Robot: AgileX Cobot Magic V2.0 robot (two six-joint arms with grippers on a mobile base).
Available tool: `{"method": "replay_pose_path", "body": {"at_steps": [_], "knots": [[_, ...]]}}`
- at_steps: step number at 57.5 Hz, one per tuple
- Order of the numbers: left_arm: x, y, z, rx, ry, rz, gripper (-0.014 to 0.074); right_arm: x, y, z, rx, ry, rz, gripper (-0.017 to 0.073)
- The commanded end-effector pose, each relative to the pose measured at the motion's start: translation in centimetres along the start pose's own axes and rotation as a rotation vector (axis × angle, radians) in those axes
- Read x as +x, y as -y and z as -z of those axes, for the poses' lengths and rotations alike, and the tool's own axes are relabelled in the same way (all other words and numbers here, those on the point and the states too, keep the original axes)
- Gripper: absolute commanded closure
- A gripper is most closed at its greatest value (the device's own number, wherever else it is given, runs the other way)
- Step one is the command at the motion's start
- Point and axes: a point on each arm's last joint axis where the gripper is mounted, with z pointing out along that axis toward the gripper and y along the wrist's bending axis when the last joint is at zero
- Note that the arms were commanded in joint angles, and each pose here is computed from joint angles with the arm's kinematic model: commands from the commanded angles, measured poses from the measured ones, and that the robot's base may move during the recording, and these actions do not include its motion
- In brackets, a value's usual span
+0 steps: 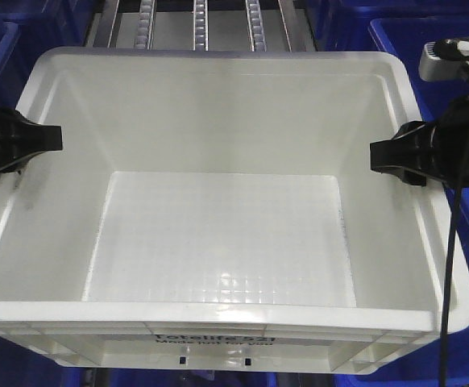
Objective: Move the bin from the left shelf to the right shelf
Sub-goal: 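Hold the tote with both grippers while the base backs away from the shelf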
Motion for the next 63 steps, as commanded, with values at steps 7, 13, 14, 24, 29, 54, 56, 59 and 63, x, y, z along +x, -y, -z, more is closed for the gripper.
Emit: {"method": "replay_pose_path", "body": {"at_steps": [7,13,14,24,29,54,56,59,63], "knots": [[-2.12,0.55,2.15,0.026,0.189,-0.052,0.0600,-1.81,0.14,2.03,0.034,0.172,0.052,0.0564],[-2.12,0.55,2.15,0.026,0.189,-0.052,0.0600,-1.81,0.14,2.03,0.034,0.172,0.052,0.0564],[-2.12,0.55,2.15,0.026,0.189,-0.052,0.0600,-1.81,0.14,2.03,0.034,0.172,0.052,0.0564],[-2.12,0.55,2.15,0.026,0.189,-0.052,0.0600,-1.81,0.14,2.03,0.034,0.172,0.052,0.0564],[-2.12,0.55,2.15,0.026,0.189,-0.052,0.0600,-1.81,0.14,2.03,0.034,0.172,0.052,0.0564],[-2.12,0.55,2.15,0.026,0.189,-0.052,0.0600,-1.81,0.14,2.03,0.034,0.172,0.052,0.0564],[-2.12,0.55,2.15,0.026,0.189,-0.052,0.0600,-1.81,0.14,2.03,0.034,0.172,0.052,0.0564],[-2.12,0.55,2.15,0.026,0.189,-0.052,0.0600,-1.81,0.14,2.03,0.034,0.172,0.052,0.0564],[-2.12,0.55,2.15,0.026,0.189,-0.052,0.0600,-1.81,0.14,2.03,0.034,0.172,0.052,0.0564]]}}
